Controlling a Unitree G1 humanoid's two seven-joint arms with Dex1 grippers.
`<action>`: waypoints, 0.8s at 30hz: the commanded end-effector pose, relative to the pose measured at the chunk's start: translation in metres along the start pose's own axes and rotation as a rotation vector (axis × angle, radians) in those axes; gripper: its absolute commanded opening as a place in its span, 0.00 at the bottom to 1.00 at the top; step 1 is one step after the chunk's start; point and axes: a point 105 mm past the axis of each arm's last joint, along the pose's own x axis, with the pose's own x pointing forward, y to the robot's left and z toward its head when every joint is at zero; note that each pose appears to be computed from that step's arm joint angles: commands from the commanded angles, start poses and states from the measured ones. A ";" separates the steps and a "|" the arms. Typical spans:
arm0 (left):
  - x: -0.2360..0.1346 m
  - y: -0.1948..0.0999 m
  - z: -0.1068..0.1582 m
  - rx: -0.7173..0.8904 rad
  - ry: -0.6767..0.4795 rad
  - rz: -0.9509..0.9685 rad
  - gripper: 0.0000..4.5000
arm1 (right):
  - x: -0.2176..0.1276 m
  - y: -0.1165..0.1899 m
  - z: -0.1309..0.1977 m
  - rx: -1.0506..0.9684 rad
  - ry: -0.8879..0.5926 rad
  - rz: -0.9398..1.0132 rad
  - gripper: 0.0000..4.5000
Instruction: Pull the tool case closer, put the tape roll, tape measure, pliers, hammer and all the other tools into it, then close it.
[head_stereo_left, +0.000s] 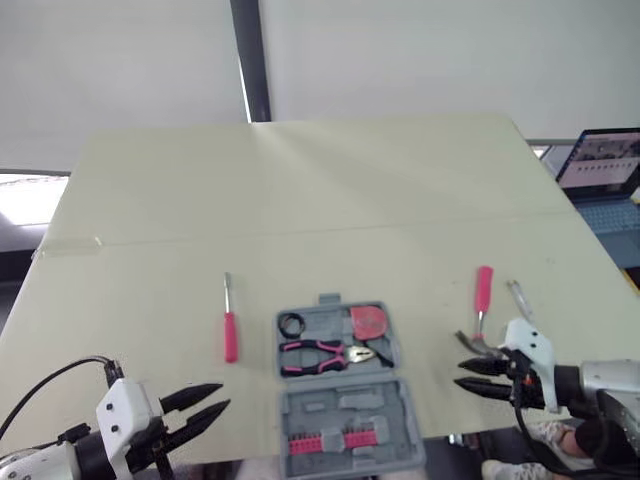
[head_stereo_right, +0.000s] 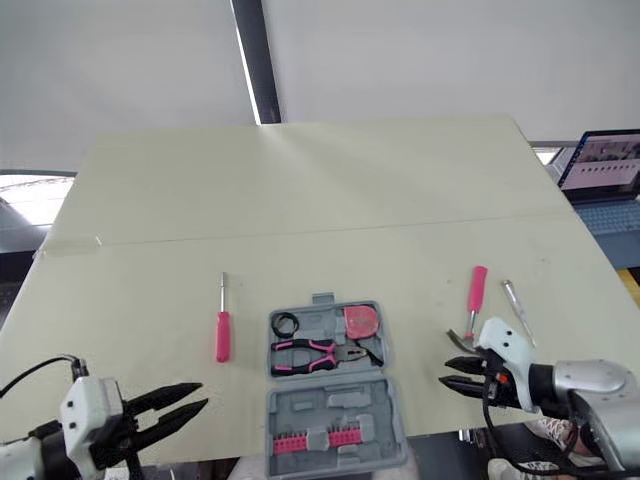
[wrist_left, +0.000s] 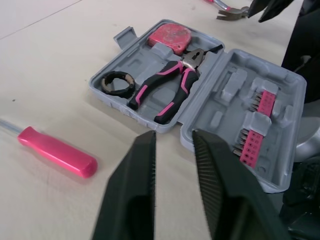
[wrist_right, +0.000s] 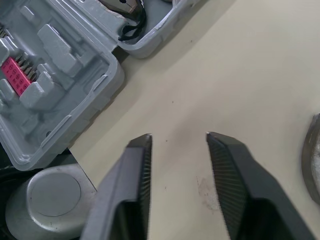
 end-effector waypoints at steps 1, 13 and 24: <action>0.001 -0.003 0.000 -0.011 -0.026 -0.021 0.00 | 0.003 0.003 0.014 -0.044 -0.021 0.018 0.02; 0.011 -0.002 -0.042 -0.072 0.157 -0.060 0.00 | 0.028 -0.001 0.018 -0.013 0.063 0.026 0.02; 0.050 0.010 -0.048 -0.125 0.194 -0.140 0.00 | 0.049 -0.003 0.020 -0.035 0.082 0.032 0.02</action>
